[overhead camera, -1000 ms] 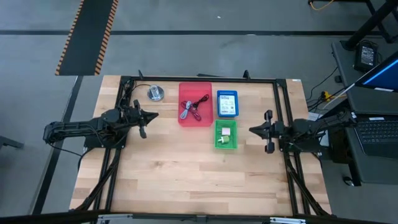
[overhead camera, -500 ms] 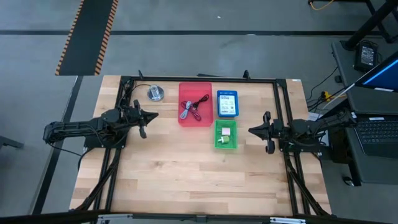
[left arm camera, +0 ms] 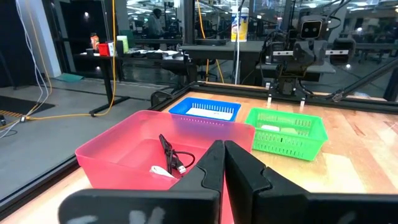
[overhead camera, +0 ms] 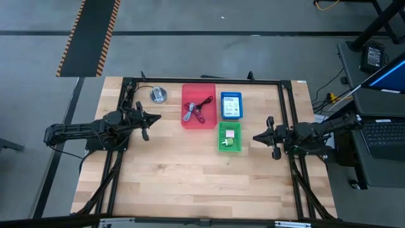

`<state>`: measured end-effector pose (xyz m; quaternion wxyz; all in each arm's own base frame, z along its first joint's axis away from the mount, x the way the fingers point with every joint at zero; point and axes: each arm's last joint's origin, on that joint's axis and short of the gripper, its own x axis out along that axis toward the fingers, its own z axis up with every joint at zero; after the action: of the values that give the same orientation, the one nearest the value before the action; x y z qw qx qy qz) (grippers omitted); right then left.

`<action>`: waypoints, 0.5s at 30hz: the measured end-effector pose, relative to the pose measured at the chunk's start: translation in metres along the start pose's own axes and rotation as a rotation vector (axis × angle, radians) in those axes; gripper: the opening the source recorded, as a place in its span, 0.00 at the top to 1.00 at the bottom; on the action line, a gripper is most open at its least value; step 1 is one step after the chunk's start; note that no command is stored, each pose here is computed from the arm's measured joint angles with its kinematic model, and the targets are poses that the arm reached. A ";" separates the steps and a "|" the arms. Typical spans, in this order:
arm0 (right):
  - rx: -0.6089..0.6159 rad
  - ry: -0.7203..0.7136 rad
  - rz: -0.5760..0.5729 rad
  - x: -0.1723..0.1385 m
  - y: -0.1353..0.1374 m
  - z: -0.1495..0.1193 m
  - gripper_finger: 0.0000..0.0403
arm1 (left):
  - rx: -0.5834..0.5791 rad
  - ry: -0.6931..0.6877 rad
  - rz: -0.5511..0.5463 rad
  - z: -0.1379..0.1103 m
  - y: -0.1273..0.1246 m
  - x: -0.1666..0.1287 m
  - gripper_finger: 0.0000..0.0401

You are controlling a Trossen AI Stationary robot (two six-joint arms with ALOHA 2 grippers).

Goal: Pick and place items into bin
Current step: Return to Home Position

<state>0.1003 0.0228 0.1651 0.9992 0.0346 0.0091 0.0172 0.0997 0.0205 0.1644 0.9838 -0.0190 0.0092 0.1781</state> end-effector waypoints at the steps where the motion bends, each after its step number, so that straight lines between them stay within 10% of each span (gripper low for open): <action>1: 0.001 0.002 0.003 0.000 0.000 0.000 0.99 | 0.000 0.000 0.000 0.000 0.000 0.000 0.98; 15: -0.004 0.002 0.003 0.000 0.000 0.000 0.99 | 0.000 0.000 0.000 0.000 0.000 0.000 0.98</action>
<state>0.1004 0.0230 0.1649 0.9992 0.0326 0.0101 0.0185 0.0997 0.0205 0.1644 0.9838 -0.0190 0.0092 0.1781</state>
